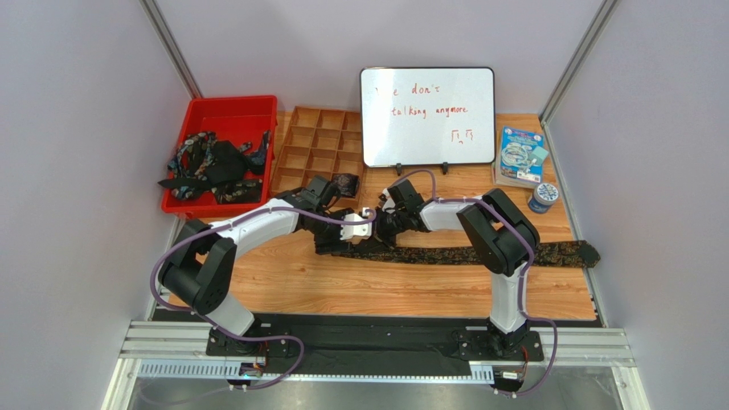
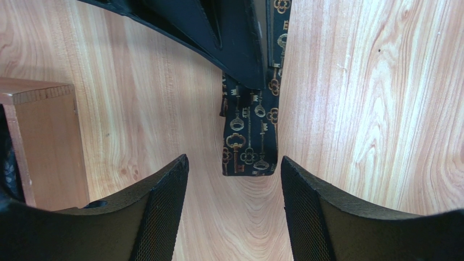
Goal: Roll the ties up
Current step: Roll the tie at the center of the board.
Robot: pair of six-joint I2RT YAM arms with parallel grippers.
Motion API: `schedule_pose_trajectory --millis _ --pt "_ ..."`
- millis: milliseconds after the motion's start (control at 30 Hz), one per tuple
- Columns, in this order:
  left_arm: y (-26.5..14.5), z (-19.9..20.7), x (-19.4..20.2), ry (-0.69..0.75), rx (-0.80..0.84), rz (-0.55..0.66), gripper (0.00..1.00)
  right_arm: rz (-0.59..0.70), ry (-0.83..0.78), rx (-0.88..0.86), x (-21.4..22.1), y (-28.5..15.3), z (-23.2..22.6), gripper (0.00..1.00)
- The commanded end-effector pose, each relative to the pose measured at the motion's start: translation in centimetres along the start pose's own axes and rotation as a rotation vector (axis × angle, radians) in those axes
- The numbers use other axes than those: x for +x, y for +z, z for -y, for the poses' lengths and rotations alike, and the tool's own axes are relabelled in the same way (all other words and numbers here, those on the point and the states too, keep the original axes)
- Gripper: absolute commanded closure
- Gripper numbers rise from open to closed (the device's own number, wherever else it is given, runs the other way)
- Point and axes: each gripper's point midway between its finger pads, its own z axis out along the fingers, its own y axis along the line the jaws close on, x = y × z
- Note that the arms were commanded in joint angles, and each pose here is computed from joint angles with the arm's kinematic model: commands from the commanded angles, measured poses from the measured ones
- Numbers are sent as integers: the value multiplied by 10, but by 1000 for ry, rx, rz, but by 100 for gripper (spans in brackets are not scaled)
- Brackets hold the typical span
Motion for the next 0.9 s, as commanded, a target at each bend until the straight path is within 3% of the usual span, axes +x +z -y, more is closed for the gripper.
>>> schedule_pose_trajectory --millis 0,133,200,300,400,433,533,700,867 --pt "4 -1 1 27 11 -4 32 -7 -36 -28 -2 -3 -9 100" --pt "5 1 1 37 30 0 39 -6 -32 -32 -3 -4 -11 100" --pt "5 3 -3 42 41 13 47 -6 -34 -38 -4 -5 -13 97" --pt "2 1 -7 42 46 21 57 -15 -39 -52 -3 -6 -18 86" --pt "0 1 -14 43 54 40 62 -27 -37 -67 -2 -7 -22 61" --pt "0 1 -16 43 56 43 62 -29 -46 -76 -3 -7 -26 47" --pt "0 1 -21 50 59 52 64 -41 -53 -92 -1 -9 -32 34" --pt "3 3 -27 51 74 60 65 -41 -65 -101 0 -12 -37 33" --pt "9 3 -33 44 86 58 66 -42 -59 -97 0 -11 -35 38"
